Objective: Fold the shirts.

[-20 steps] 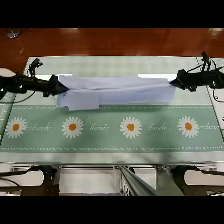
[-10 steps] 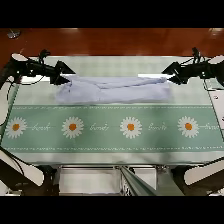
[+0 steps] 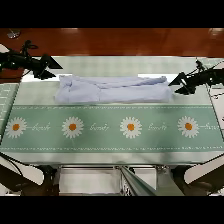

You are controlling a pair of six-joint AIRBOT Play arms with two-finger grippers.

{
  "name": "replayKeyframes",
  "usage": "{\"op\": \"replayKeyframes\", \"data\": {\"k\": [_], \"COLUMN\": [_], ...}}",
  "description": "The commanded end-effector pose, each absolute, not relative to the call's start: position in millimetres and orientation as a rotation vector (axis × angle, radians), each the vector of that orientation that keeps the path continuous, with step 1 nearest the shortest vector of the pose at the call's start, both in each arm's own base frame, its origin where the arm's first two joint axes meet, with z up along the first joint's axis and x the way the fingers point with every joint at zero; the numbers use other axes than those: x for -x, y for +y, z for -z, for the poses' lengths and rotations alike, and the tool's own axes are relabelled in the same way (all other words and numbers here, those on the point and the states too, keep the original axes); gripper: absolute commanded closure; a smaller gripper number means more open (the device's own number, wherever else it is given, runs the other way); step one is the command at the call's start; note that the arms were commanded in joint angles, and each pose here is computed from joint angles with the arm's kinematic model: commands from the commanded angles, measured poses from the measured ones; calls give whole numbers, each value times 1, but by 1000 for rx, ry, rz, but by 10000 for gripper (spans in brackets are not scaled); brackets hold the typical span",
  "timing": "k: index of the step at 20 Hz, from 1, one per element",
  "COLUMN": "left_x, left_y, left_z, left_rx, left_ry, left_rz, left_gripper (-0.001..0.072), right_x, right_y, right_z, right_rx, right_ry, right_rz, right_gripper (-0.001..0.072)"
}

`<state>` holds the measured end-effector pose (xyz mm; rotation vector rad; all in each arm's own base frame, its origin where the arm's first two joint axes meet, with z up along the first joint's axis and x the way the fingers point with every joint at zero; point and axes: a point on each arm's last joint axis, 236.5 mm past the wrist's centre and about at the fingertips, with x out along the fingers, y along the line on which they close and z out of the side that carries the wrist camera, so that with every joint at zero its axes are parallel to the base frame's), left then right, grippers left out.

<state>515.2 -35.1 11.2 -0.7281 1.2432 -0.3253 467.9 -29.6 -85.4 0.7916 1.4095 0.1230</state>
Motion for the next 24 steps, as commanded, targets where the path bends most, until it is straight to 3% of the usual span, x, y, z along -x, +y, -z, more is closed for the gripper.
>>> {"op": "replayKeyframes", "data": {"k": [1,3,4,5,6,7,10,13,16,19,24], "left_x": [-523,-515,-511,-507,-502,-496,-484,-473,-454,-420,-374], "left_y": [-52,-76,-87,-96,-103,-111,-126,-137,-180,-269,-411], "left_z": [-24,-23,-22,-22,-22,-24,-41,-69,-79,-57,-5], "left_rx": [677,629,614,602,587,553,504,318,254,187,168], "left_ry": [1195,1228,1242,1257,1274,1282,1276,1199,1187,1202,1177], "left_rz": [340,406,428,448,471,524,606,674,694,767,822], "left_gripper": [9,9,9,30,317,672,684,684,684,684,684], "right_x": [-467,-472,-475,-475,-474,-471,-446,-405,-351,-301,-262], "right_y": [11,30,35,39,41,37,8,3,21,36,56], "right_z": [98,97,94,88,78,62,12,-47,-92,-116,-152], "right_rx": [-822,-820,-809,-790,-770,-730,-496,-387,-373,-395,-410], "right_ry": [1462,1457,1453,1454,1459,1450,1420,1266,1095,1009,927], "right_rz": [-208,-236,-245,-271,-304,-330,-289,-226,-214,-201,-239], "right_gripper": [84,152,329,680,691,691,691,691,691,691,691]}}
